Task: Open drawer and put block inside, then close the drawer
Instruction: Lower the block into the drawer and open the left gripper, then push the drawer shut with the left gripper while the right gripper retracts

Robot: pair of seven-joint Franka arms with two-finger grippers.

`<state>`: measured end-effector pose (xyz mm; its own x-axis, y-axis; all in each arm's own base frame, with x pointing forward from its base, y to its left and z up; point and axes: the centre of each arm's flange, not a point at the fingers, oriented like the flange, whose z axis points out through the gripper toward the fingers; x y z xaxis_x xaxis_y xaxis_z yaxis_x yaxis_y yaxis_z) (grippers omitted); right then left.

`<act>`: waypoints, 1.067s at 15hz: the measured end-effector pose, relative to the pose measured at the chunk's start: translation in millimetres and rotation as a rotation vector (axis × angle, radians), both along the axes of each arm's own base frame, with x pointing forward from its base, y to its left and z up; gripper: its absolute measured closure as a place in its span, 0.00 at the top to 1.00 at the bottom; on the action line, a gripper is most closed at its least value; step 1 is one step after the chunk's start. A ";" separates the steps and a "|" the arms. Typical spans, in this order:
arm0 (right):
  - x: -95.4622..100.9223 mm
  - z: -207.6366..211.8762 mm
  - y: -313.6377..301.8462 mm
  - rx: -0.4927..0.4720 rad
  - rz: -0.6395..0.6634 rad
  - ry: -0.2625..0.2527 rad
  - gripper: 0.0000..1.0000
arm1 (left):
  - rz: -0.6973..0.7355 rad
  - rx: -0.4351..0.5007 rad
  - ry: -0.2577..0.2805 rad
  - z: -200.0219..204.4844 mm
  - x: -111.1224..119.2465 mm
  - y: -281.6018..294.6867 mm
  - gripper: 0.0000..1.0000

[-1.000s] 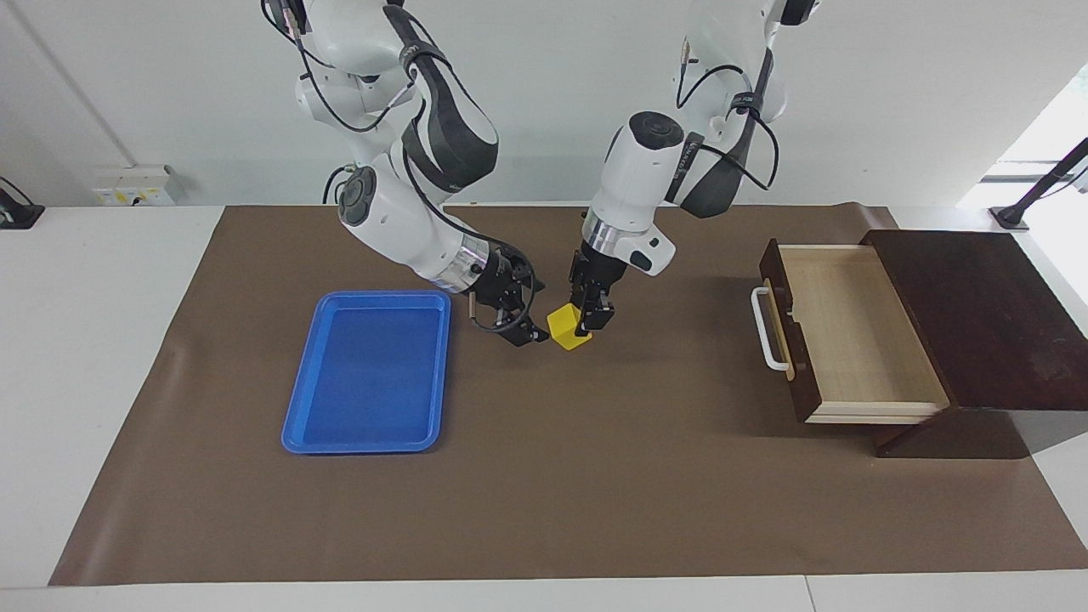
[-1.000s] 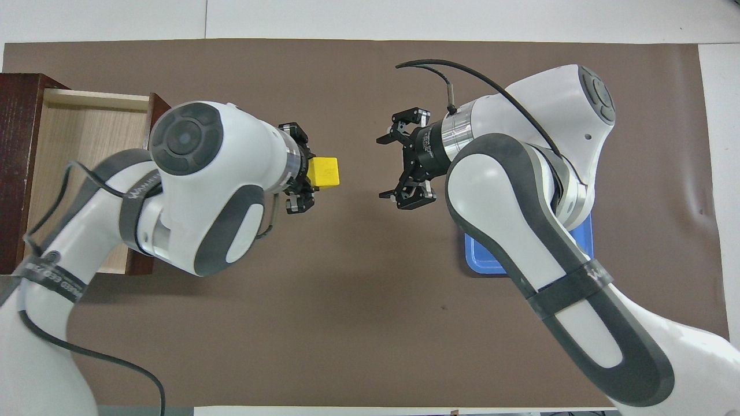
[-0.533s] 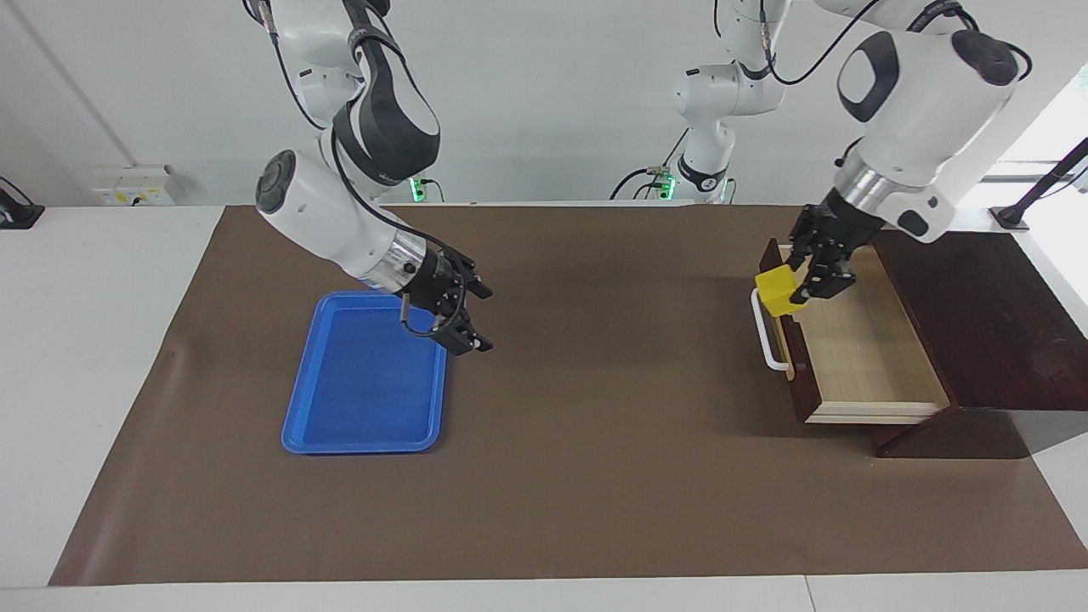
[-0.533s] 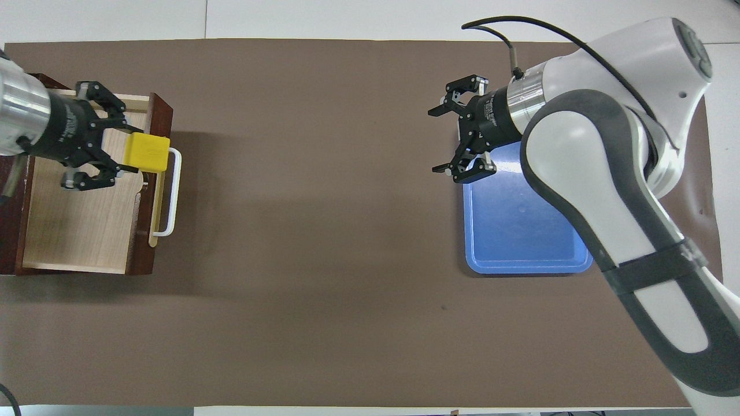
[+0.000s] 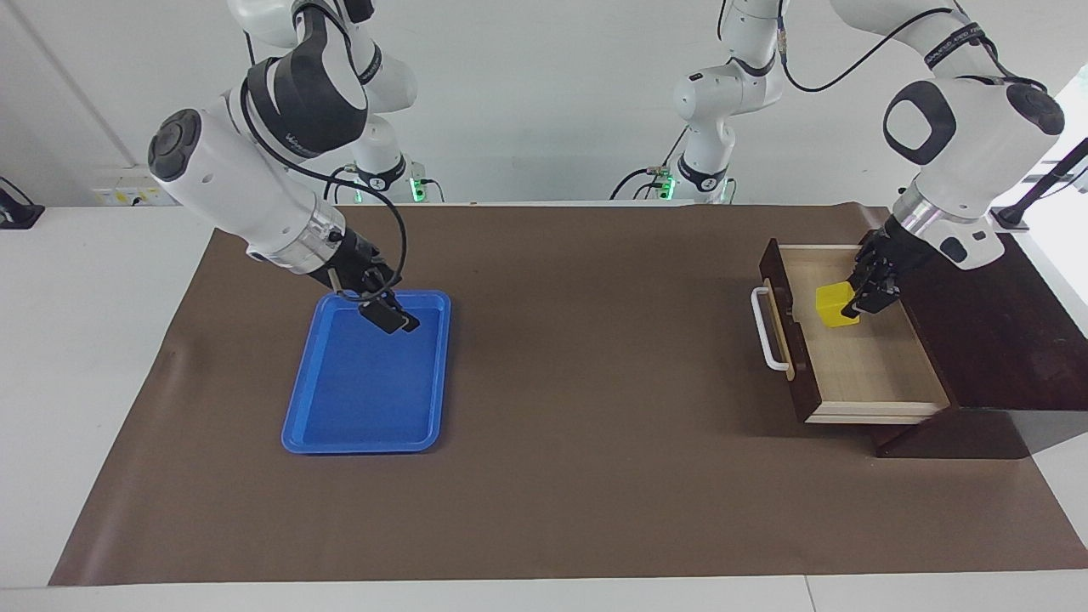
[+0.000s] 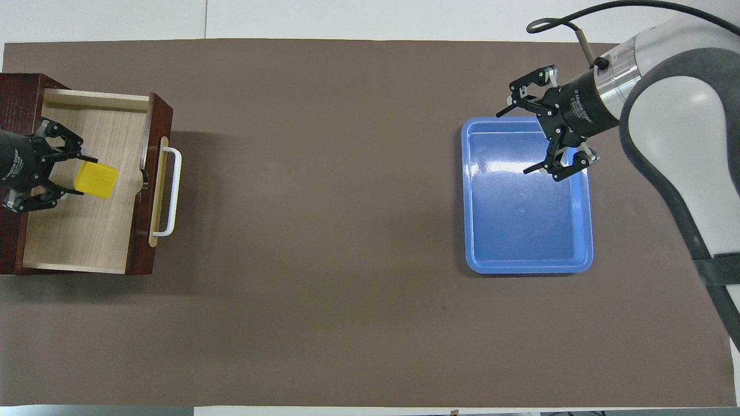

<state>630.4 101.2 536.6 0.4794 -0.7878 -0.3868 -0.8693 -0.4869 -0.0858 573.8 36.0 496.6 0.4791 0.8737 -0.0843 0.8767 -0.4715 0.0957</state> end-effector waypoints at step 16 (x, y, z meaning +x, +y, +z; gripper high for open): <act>-77.3 94.2 -123.3 -0.221 0.983 -0.251 1.00 | 0.052 0.212 0.018 -15.0 0.3 -174.4 1.00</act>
